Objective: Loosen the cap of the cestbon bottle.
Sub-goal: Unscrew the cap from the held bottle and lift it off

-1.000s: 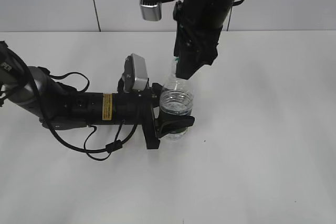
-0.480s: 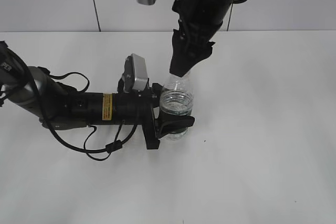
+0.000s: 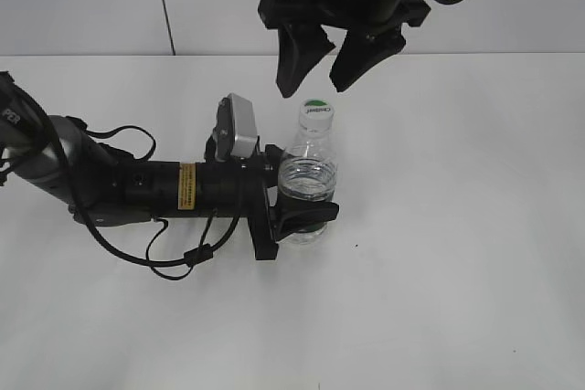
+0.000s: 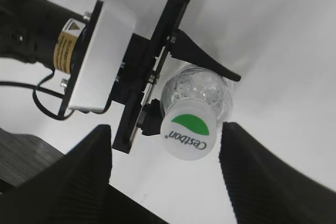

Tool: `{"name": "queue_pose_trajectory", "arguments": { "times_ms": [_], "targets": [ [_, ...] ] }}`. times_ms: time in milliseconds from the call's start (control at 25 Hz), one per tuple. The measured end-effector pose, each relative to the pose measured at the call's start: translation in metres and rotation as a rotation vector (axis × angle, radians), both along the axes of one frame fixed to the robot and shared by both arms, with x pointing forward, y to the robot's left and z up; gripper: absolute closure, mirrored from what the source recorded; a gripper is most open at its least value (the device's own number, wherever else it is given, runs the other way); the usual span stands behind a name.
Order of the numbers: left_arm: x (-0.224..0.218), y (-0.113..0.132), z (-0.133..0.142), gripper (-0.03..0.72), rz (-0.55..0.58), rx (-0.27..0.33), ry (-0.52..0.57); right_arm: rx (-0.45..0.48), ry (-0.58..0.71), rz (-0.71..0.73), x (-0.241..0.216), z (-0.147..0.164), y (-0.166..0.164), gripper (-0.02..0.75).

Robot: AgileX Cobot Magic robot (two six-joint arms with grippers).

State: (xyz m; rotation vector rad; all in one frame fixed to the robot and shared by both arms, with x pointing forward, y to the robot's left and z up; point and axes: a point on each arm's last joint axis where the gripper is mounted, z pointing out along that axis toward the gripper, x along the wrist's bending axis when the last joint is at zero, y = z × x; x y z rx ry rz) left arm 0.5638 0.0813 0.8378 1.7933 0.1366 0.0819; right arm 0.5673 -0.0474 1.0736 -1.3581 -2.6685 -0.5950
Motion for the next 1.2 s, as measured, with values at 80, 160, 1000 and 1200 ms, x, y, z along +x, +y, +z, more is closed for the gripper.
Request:
{"name": "queue_pose_trajectory", "arguments": {
  "times_ms": [80,160,1000,1200],
  "targets": [
    [0.0,0.0,0.0,0.284,0.0,0.0,0.0,-0.001,0.044,-0.134,0.001,0.0,-0.001,0.246],
    [0.0,0.0,0.0,0.284,0.0,0.0,0.0,-0.027,0.052,-0.23,0.003,-0.001,-0.005,0.246],
    [0.0,0.0,0.0,0.284,0.0,-0.001,0.001,-0.039,0.154,-0.346,0.011,-0.027,0.003,0.246],
    [0.0,0.0,0.0,0.284,0.0,-0.001,0.001,-0.041,0.156,-0.346,0.011,-0.028,0.003,0.277]
  ]
}}
